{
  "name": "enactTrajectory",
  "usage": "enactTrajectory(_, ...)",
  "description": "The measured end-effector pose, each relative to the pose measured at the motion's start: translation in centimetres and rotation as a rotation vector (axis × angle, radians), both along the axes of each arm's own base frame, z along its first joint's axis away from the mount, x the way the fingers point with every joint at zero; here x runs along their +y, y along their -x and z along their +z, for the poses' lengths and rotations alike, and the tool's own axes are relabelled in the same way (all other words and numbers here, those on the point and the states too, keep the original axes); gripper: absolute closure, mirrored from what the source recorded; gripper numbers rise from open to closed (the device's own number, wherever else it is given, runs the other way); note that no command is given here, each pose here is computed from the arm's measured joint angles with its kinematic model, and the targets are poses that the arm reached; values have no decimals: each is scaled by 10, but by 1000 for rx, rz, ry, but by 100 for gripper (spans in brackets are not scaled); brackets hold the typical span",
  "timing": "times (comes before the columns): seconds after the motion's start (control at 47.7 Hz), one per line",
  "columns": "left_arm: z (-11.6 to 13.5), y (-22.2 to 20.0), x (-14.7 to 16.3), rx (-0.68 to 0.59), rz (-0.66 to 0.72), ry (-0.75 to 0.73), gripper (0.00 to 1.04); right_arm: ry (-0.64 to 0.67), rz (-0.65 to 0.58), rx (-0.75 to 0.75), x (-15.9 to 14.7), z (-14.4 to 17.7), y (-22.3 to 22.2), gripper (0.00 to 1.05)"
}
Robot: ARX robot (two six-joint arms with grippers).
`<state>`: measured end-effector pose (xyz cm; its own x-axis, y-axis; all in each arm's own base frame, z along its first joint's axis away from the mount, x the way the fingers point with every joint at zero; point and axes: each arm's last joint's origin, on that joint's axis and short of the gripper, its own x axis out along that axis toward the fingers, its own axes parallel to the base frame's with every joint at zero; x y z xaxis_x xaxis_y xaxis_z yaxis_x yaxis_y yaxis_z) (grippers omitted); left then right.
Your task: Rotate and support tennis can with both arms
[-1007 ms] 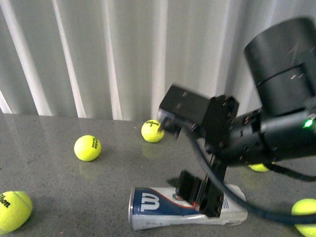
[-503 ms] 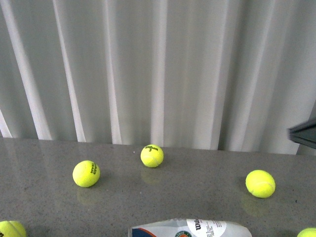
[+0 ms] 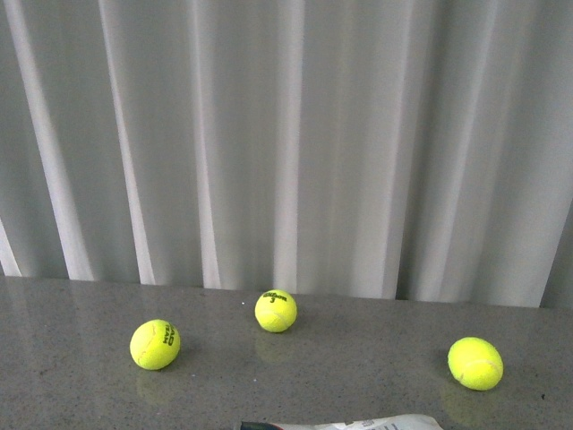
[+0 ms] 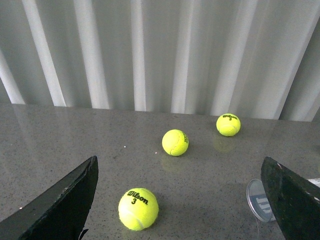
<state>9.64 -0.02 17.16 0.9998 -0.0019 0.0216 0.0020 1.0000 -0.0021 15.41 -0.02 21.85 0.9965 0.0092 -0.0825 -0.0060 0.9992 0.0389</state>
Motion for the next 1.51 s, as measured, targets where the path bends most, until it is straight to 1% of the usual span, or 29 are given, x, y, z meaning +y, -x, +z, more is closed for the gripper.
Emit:
enactTrajectory(0.063, 0, 0, 0, 0, 0, 0, 7, 15, -12, -68, 0, -2, 4, 39)
enactTrajectory(0.084, 0, 0, 0, 0, 0, 0, 7, 19, -14, -79, 0, -4, 6, 45)
enactTrajectory(0.105, 0, 0, 0, 0, 0, 0, 7, 21, -14, -82, 0, -6, 7, 48)
enactTrajectory(0.168, 0, 0, 0, 0, 0, 0, 7, 29, -11, -79, 0, -14, 12, 64)
enactTrajectory(0.377, 0, 0, 0, 0, 0, 0, 7, 35, -10, -76, 0, -28, 22, 101)
enactTrajectory(0.986, 0, 0, 0, 0, 0, 0, 7, 38, -10, -86, 0, -50, 39, 101)
enactTrajectory(1.321, 0, 0, 0, 0, 0, 0, 7, 38, -10, -90, 0, -51, 46, 101)
enactTrajectory(1.384, 0, 0, 0, 0, 0, 0, 7, 39, -8, -53, 0, -56, 53, 101)
enactTrajectory(1.447, 0, 0, 0, 0, 0, 0, 7, 39, -9, -86, 0, -53, 56, 101)
enactTrajectory(1.51, 0, 0, 0, -2, 0, 0, 7, 39, -9, -83, 0, -54, 56, 101)
